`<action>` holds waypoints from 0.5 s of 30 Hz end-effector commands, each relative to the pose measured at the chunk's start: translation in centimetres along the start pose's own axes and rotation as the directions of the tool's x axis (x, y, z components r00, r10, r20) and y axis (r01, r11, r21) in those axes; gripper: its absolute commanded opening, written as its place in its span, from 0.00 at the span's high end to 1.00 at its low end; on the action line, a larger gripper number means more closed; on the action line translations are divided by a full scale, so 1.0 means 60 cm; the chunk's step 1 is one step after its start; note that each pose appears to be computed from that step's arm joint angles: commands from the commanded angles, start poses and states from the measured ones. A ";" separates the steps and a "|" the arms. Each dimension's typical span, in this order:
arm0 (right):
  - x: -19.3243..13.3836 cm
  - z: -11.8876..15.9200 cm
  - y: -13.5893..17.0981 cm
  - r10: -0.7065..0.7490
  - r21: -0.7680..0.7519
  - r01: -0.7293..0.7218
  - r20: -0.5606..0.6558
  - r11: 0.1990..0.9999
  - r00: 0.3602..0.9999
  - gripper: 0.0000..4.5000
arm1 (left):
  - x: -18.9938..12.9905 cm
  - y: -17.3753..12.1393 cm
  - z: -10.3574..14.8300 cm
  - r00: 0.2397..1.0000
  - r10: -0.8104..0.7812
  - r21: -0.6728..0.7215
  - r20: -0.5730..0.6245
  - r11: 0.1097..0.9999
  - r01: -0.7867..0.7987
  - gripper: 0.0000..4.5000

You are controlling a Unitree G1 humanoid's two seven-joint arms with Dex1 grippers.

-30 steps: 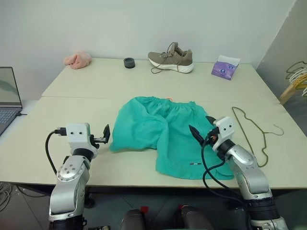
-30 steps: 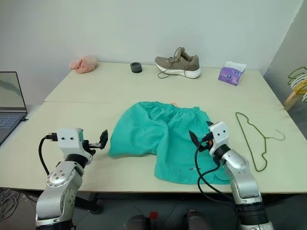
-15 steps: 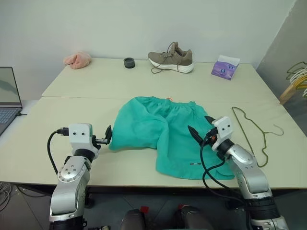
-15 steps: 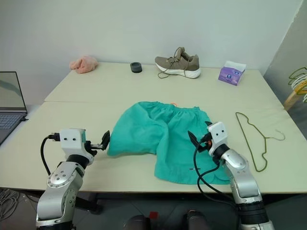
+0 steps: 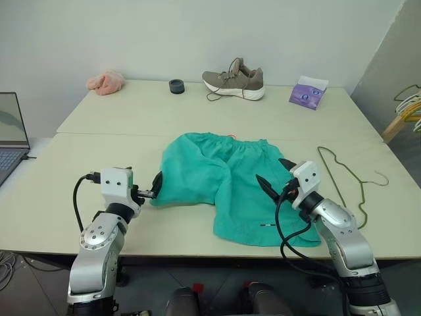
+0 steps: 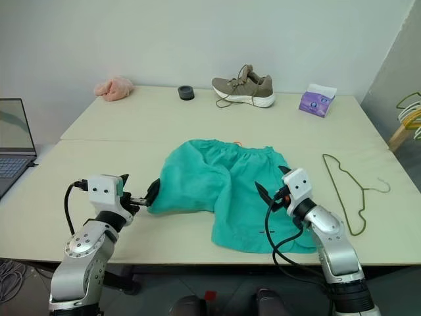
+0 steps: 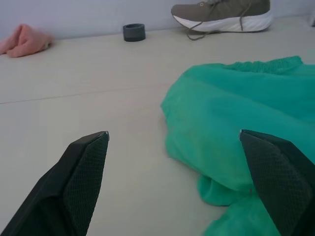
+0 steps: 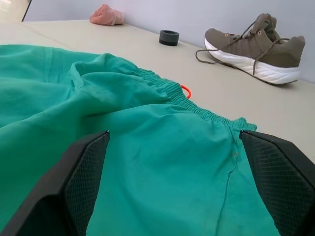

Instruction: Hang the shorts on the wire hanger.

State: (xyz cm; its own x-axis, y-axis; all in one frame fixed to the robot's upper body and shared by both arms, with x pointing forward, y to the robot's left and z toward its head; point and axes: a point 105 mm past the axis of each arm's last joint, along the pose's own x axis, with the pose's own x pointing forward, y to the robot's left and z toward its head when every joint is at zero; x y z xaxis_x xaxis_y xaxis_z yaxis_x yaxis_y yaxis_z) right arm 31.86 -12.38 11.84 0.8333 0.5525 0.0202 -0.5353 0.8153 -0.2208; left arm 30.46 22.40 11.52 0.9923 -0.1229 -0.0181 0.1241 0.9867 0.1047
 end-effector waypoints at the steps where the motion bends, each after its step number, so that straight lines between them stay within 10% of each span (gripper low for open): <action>1: -0.003 0.030 -0.010 -0.025 -0.044 0.028 0.064 0.999 0.998 0.00 | 0.008 -0.004 0.034 0.997 -0.026 0.047 0.067 0.999 0.023 0.00; 15: -0.025 -0.028 -0.087 -0.098 0.067 0.111 -0.177 0.992 0.979 0.00 | -0.027 -0.030 0.120 0.838 -0.544 0.155 -0.032 0.826 0.542 0.00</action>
State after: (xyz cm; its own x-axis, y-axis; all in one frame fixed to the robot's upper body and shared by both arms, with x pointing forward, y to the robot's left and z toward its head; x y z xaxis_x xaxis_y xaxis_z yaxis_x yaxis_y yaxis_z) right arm 33.25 -16.64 10.51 0.8813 0.4515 -0.1393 -0.4709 0.8637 -0.1796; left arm 29.22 20.80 16.86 0.7984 -0.5867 -0.1353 0.6017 0.7690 0.2160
